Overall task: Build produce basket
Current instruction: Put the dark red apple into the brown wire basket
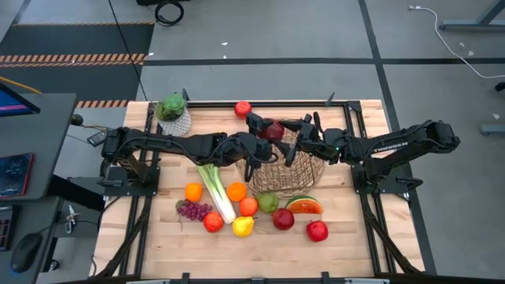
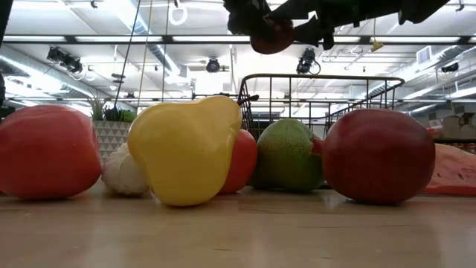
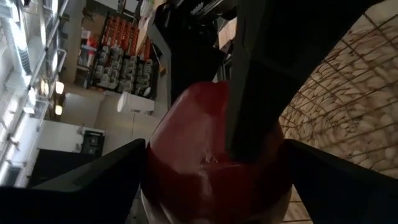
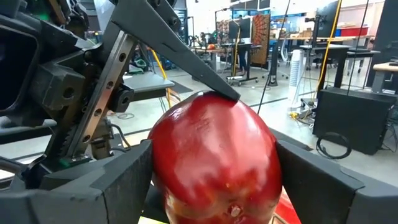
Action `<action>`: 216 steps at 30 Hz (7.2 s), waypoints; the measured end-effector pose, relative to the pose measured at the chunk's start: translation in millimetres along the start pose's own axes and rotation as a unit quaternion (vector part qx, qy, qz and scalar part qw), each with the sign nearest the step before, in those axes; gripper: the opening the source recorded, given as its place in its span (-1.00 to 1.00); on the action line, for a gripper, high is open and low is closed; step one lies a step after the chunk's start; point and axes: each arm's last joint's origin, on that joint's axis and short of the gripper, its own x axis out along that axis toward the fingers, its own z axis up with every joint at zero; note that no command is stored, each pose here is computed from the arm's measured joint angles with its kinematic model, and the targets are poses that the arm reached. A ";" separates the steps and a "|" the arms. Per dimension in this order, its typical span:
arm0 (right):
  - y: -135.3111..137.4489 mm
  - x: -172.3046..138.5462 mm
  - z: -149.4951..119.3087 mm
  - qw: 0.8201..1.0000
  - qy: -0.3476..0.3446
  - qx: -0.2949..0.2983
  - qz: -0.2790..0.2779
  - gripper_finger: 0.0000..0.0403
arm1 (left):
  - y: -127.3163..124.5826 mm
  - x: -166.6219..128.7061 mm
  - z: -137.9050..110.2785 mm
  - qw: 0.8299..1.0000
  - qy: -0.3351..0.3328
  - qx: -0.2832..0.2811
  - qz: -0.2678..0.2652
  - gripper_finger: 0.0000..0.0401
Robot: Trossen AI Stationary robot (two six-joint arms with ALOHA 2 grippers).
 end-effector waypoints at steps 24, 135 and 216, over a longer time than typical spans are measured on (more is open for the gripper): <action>-1.1 -3.5 -1.0 1.000 0.022 -0.008 0.004 0.63 | -21.2 -23.5 15.6 1.000 0.018 0.007 0.010 0.99; -60.4 -33.9 37.4 0.230 0.208 0.950 0.043 0.63 | -50.6 -43.7 -57.4 0.975 -0.077 -0.192 -0.086 0.99; -63.3 -32.3 37.5 0.982 -0.010 -0.184 0.052 0.63 | -49.8 -43.1 -60.0 0.978 -0.048 -0.196 -0.054 0.99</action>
